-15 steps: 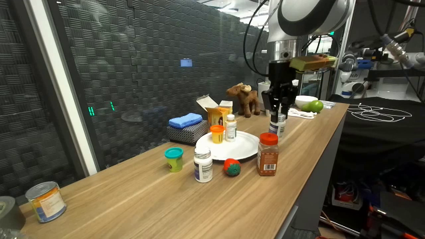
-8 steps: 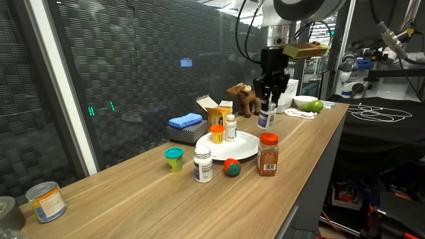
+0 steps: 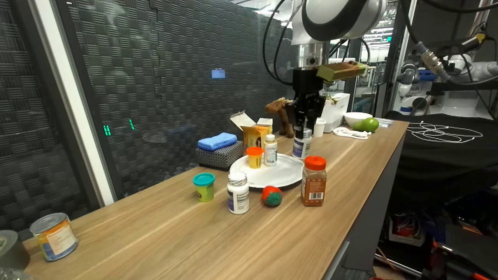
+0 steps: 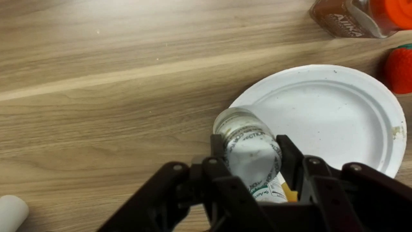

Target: Pick up the objects from the table and put them on the white plate.

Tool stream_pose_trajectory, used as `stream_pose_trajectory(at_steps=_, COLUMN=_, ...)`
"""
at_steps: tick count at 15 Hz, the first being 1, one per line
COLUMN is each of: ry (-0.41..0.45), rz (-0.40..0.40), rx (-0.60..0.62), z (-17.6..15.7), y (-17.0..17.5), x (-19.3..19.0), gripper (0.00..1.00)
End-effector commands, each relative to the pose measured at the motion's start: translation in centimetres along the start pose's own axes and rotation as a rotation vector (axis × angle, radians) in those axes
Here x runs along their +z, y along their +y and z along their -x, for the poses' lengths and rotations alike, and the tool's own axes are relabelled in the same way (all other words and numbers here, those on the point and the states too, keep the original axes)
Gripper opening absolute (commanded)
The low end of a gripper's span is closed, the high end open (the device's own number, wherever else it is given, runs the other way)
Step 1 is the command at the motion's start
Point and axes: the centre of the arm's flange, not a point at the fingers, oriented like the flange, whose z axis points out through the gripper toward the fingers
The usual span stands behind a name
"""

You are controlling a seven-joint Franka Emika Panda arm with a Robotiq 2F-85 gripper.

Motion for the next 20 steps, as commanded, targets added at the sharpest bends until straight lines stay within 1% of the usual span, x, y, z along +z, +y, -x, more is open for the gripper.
stream_pose_trajectory(at_steps=1, ry=0.018, rz=-0.008, rx=-0.051, z=-2.2, y=-1.1, x=0.8, gripper=0.19)
stream_pose_trajectory(at_steps=7, ry=0.012, rz=-0.015, rx=-0.085, z=-3.5, y=-2.2, x=1.3, gripper=0.19)
stream_pose_trajectory(at_steps=13, ry=0.005, rz=-0.012, rx=-0.111, z=-4.0, y=-2.3, x=2.8, gripper=0.19)
stream_pose_trajectory(at_steps=16, ry=0.007, rz=-0.026, rx=-0.112, z=-4.4, y=-2.3, x=3.4, gripper=0.19)
stream_pose_trajectory(at_steps=20, ry=0.018, rz=-0.072, rx=-0.093, z=-5.0, y=-2.4, x=3.6, gripper=0.19)
